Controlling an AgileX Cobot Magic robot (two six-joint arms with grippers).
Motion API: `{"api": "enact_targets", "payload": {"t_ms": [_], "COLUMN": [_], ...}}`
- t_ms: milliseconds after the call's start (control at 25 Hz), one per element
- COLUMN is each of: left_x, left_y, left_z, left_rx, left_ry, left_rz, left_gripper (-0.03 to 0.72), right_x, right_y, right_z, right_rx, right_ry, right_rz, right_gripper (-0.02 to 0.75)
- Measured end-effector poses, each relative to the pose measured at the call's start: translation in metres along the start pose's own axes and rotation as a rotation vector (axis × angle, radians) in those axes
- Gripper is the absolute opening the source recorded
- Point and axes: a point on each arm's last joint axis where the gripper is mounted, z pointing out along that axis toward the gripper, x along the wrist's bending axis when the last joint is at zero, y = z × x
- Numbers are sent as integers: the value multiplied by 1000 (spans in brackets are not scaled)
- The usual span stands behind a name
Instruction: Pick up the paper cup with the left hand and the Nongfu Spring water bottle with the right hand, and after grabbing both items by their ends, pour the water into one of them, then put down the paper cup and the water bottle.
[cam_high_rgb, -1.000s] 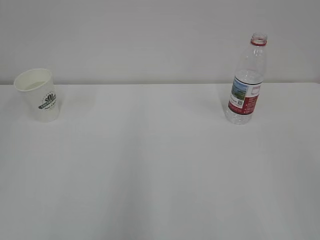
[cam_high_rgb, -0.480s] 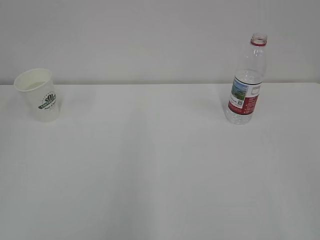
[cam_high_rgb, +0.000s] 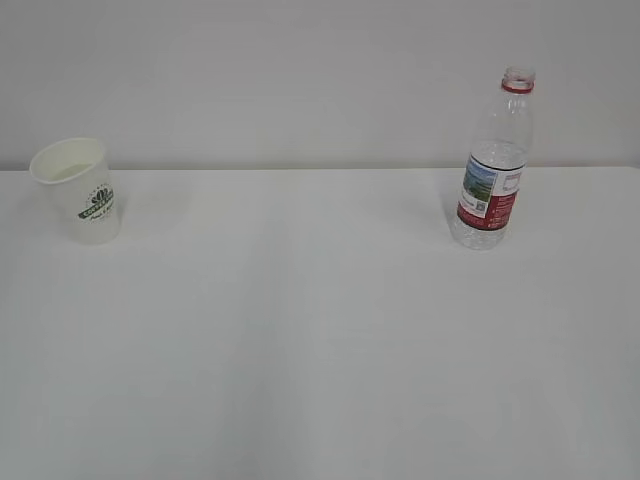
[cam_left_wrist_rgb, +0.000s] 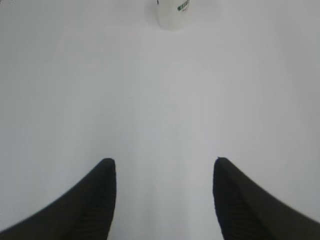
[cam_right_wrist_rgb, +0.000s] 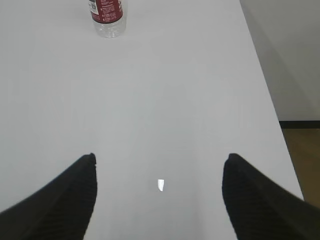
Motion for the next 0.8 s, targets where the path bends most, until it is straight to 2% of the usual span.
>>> {"api": "enact_targets", "payload": {"t_ms": [320,560,800], "left_x": [0,-1,-2], "left_y": [0,2,2], "left_z": [0,3,11], "left_rx": [-1,-38,-59], "left_ry": [-4,-7,-16], "left_rz": [-1,-1,-2], "left_gripper": [446,442,442], "right_x": [1,-2,1], "right_y": [0,2,2], "right_z": [0,1,8], "right_rx": [0,-20,-49], "right_ry": [6,-21,3], "right_rz": [2,-27,-35], "right_gripper": [587,587,565]}}
